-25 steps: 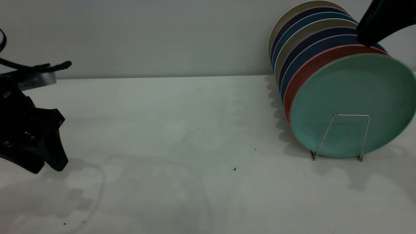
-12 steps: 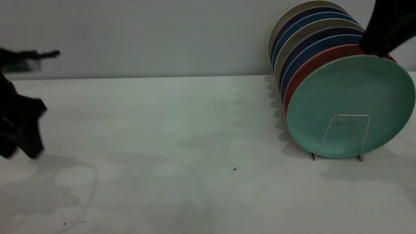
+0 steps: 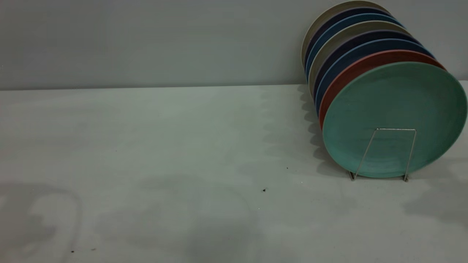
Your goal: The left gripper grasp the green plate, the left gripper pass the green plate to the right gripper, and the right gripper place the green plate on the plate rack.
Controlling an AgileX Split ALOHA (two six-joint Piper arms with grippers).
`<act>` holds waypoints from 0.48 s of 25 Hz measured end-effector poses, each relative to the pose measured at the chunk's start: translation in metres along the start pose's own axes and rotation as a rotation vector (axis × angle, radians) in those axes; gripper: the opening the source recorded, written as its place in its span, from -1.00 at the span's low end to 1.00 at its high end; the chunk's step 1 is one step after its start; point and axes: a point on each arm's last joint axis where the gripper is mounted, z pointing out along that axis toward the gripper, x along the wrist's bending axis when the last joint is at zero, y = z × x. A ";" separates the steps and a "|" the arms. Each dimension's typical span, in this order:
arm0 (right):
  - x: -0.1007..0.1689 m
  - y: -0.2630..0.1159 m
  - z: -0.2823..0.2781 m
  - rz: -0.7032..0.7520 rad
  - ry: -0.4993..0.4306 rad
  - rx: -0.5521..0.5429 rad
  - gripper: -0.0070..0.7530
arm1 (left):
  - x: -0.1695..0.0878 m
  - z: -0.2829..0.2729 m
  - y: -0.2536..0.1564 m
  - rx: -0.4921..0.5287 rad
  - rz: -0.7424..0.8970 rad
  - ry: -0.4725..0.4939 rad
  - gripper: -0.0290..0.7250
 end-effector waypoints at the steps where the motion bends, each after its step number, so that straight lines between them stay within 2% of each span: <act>1: 0.001 -0.007 -0.012 0.001 -0.001 -0.031 -0.36 | -0.002 -0.007 -0.007 -0.005 0.000 -0.018 0.36; 5: 0.005 -0.054 -0.054 -0.018 -0.010 -0.133 -0.36 | -0.008 -0.029 -0.042 -0.042 0.005 -0.075 0.36; 12: 0.013 -0.150 -0.104 -0.103 -0.025 -0.339 -0.36 | -0.014 -0.078 -0.120 -0.208 -0.009 -0.117 0.36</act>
